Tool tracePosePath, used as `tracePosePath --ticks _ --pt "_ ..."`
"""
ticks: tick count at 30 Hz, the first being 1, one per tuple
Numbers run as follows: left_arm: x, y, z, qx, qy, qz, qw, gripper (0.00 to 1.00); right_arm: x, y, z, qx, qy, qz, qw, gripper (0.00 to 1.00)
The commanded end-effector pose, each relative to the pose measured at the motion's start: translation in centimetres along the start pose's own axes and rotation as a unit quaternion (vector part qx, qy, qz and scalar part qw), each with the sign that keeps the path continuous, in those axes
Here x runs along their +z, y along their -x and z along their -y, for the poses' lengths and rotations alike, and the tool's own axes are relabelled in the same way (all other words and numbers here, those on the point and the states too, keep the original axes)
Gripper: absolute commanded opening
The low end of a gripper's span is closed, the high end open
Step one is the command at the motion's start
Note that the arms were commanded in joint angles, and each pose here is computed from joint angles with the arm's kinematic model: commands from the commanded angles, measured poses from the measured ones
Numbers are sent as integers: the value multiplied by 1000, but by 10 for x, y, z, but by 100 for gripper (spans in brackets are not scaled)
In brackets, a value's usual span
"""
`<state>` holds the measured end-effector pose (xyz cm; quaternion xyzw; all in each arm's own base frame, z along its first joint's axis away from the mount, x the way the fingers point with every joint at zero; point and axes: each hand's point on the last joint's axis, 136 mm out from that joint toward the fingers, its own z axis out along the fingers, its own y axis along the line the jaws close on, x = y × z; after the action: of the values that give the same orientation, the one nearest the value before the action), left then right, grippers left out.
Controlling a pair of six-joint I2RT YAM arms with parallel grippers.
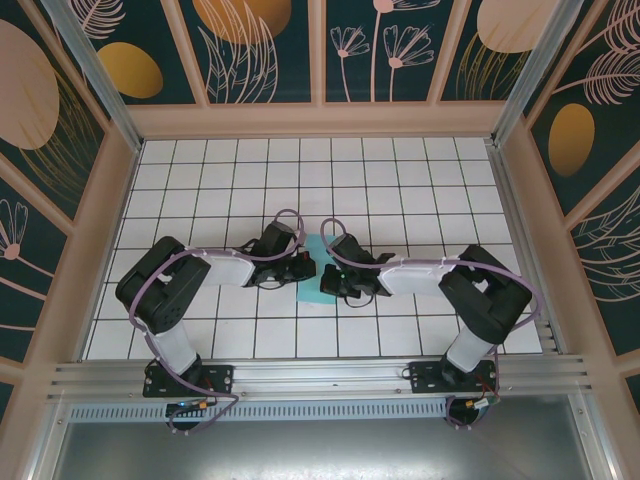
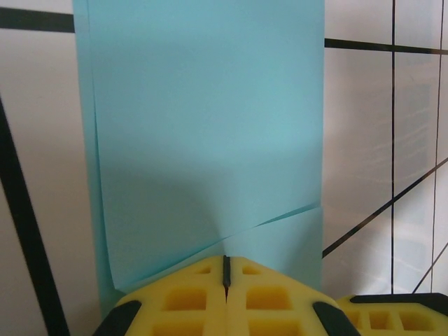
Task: Fold a paper plane with a square sheet of paper (pick it up from the middle)
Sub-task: Fold the triangle a second time at the center of the table, then turn over the paper at the center of the table.
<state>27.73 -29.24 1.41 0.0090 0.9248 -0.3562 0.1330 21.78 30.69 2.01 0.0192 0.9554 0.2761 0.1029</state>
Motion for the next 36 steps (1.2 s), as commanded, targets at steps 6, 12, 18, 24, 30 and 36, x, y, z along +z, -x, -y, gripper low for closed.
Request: tracePosePath --ticks 6,12,18,24,30,36 --pt "5 -19 -41 -15 76 -16 997 0 -12 -37 28 -4 -19 -46 999 0" --pt "2 -15 -33 -7 63 -10 998 0 -34 -41 35 -14 -21 -39 999 0" --pt "-3 -1 -3 10 14 3 1000 1 -68 20 24 15 11 70 997 13" --pt "-7 10 13 19 -2 10 1000 2 -84 71 22 27 72 131 988 33" --pt "-8 7 14 13 -8 8 1000 3 -74 79 10 -12 118 110 987 38" --pt "-30 20 31 13 -23 48 999 15 -55 72 5 -31 141 74 987 40"
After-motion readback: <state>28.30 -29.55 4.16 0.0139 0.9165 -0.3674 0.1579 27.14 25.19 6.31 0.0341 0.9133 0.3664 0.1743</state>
